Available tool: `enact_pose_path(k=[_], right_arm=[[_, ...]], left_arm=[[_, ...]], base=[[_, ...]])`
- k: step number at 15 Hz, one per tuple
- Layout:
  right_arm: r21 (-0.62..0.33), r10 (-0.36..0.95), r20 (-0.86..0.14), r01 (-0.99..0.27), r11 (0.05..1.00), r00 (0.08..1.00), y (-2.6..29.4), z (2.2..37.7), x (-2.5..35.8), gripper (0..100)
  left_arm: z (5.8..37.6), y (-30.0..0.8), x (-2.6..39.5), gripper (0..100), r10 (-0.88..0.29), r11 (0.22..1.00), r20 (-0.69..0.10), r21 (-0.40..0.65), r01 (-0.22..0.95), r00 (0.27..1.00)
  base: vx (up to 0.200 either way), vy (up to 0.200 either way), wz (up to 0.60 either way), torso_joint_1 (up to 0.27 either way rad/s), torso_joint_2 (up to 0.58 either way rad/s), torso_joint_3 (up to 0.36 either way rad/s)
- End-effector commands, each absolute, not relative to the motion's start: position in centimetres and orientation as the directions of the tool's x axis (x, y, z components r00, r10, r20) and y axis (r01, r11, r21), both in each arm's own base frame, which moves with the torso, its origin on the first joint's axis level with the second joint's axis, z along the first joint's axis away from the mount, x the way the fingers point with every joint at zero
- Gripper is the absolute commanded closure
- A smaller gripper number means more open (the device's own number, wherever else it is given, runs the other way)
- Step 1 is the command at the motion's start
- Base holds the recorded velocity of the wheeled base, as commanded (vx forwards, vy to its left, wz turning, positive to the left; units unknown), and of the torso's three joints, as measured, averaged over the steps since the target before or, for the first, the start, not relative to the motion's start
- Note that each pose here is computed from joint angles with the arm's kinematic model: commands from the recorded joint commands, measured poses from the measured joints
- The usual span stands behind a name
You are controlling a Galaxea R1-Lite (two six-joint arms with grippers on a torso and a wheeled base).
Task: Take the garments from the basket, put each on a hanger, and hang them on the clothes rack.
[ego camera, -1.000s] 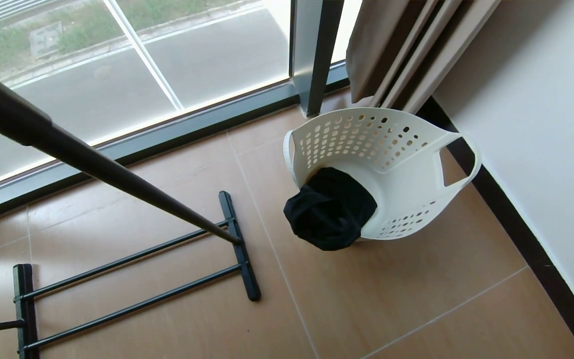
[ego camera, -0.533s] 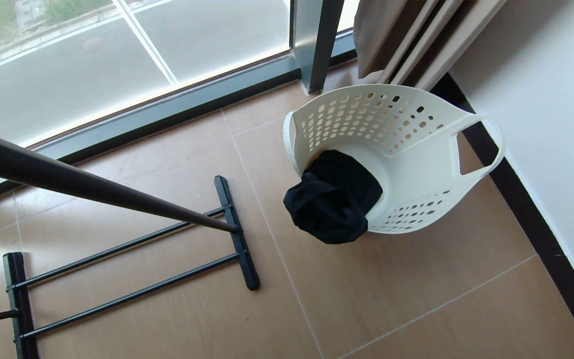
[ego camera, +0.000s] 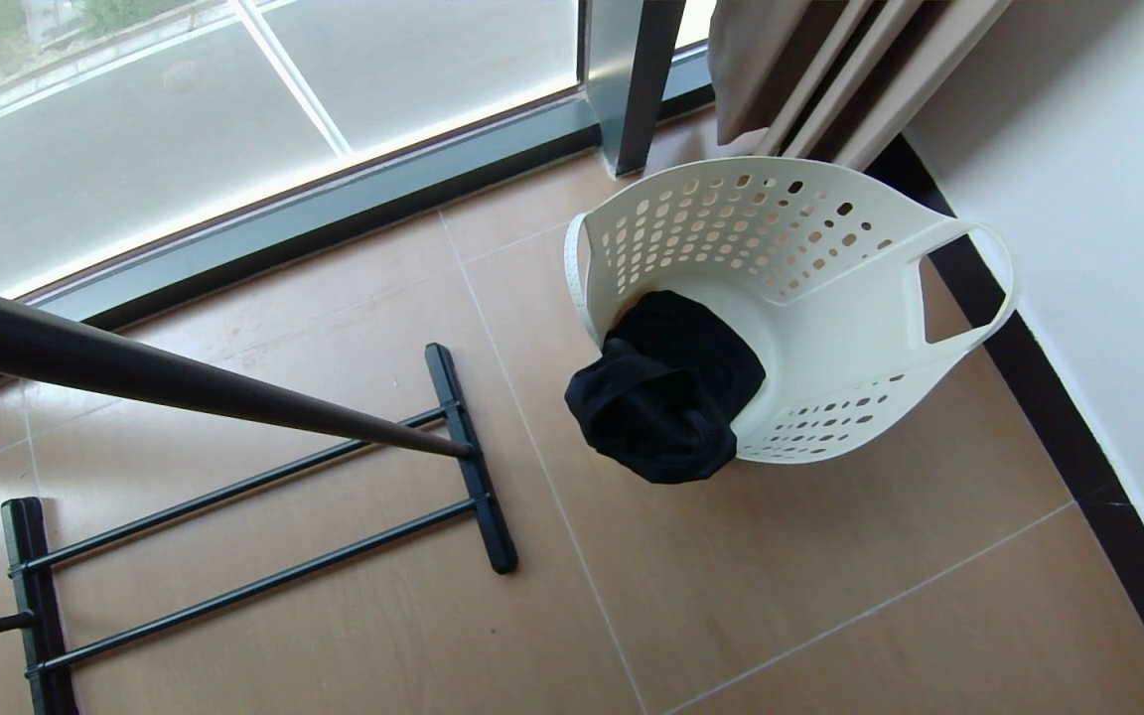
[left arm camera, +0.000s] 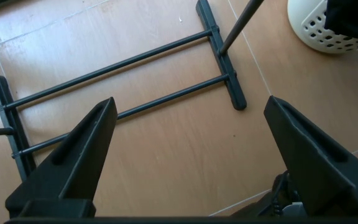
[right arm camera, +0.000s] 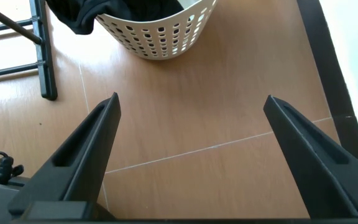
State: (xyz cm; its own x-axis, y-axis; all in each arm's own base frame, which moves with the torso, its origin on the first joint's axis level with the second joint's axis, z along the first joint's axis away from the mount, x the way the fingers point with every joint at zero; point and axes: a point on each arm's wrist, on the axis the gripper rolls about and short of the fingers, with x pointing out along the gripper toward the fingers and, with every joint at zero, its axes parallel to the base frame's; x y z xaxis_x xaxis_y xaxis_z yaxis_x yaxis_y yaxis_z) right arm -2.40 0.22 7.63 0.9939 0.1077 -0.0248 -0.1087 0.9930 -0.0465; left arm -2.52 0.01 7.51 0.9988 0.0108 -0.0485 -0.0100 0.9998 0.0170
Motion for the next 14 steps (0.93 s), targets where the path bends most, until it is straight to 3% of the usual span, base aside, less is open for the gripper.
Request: enact_pose_path(k=[1,7,9,12,14], right_arm=[[-0.045,0.109,-0.026,-0.110,0.993,0.994,0.2,7.6,-2.4,0],[-0.034,0.096,-0.034,-0.098,0.995,0.995,0.2,7.6,-2.4,0],[-0.039,0.121,-0.119,-0.126,0.991,0.986,0.1,7.8,-1.8,0],[-0.014,0.122,-0.368,-0.136,0.991,0.922,0.2,7.9,0.3,0],[-0.069,0.096,-0.440,-0.140,0.988,0.893,0.2,8.1,1.0,0]], left_arm=[[7.5,0.0,-2.5,0,0.012,1.000,-0.051,0.017,-0.011,0.999],[7.5,0.0,-2.5,0,0.012,1.000,-0.049,0.016,-0.012,0.999],[7.5,0.0,-2.5,0,0.012,1.000,-0.049,0.016,-0.012,0.999],[7.5,0.0,-2.5,0,0.012,1.000,-0.049,0.016,-0.012,0.999],[7.5,0.0,-2.5,0,0.012,1.000,-0.049,0.016,-0.012,0.999]], base=[[0.000,0.000,0.00,0.000,0.00,0.000],[0.000,0.000,0.00,0.000,0.00,0.000],[0.000,0.000,0.00,0.000,0.00,0.000],[0.000,0.000,0.00,0.000,0.00,0.000],[0.000,0.000,0.00,0.000,0.00,0.000]])
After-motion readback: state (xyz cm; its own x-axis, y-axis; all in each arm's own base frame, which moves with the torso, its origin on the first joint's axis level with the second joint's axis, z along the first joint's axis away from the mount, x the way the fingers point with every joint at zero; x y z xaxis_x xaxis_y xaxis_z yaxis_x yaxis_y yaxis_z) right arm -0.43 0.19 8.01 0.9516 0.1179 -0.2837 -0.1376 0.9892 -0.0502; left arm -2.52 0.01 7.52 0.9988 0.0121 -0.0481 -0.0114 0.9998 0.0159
